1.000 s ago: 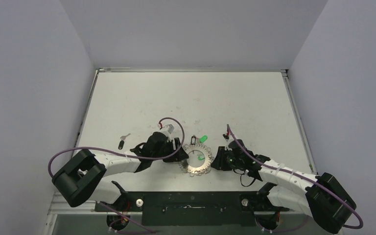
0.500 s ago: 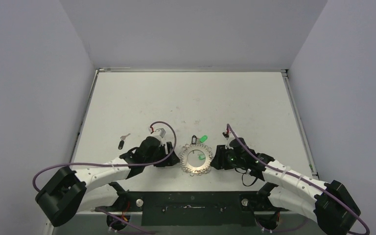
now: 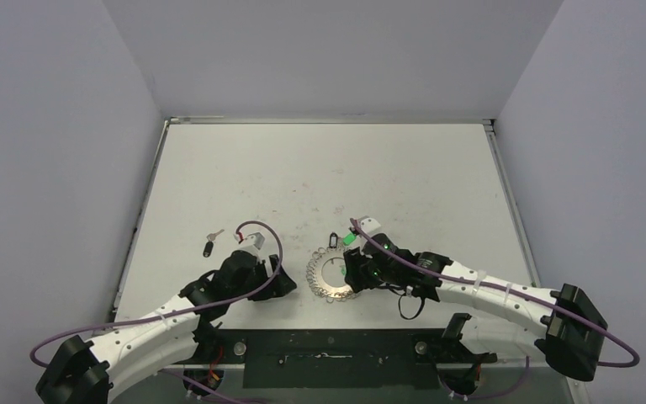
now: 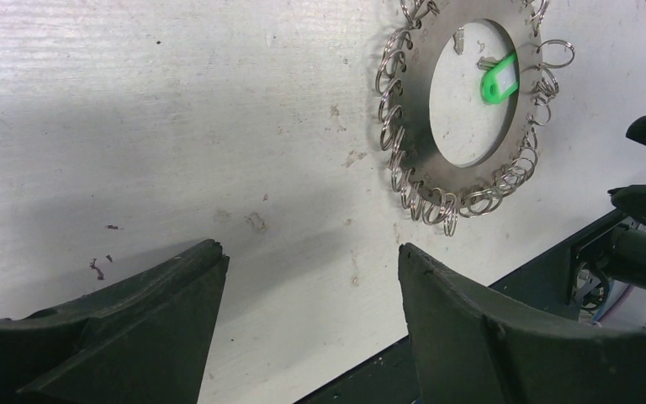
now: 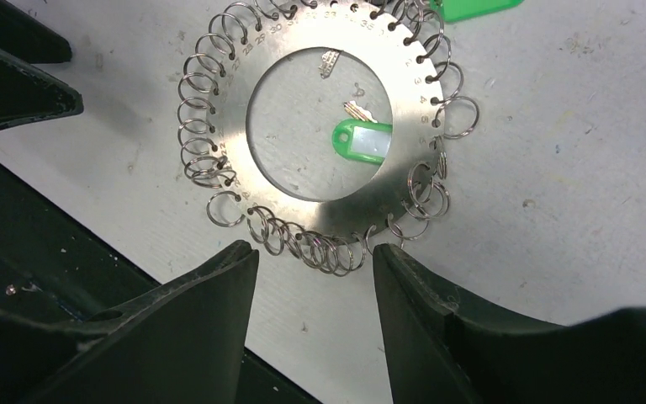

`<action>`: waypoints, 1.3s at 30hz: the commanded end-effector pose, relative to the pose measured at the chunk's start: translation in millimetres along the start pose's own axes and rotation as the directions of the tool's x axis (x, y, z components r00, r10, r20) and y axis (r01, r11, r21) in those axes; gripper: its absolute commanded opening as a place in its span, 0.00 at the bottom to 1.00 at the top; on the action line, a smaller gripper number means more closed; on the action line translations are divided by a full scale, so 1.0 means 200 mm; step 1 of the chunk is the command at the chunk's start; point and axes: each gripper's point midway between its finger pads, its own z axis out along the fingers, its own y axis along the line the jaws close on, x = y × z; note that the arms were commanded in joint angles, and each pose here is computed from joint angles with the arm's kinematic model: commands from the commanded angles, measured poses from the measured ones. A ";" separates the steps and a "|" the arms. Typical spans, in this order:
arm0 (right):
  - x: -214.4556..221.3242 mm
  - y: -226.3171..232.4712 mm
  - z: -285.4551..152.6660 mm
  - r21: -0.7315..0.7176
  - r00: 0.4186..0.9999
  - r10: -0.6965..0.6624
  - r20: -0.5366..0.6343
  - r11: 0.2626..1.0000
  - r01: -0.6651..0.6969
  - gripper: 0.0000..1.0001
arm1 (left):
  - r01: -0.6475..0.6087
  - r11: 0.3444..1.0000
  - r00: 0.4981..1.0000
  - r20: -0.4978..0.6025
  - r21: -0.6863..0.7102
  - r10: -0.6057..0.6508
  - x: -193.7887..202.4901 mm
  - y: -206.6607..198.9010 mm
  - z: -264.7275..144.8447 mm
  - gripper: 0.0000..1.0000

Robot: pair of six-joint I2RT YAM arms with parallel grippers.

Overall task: Put the keys on the keyring
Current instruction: Adjust the keyring at the center of the board, then pick up the keyring from the center of the board.

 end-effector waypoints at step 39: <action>0.14 0.42 0.24 0.310 0.842 -0.529 -0.110 0.786 0.534 0.35 | 0.076 0.996 0.989 0.120 0.055 -0.082 -0.34 -0.01 -0.12 0.97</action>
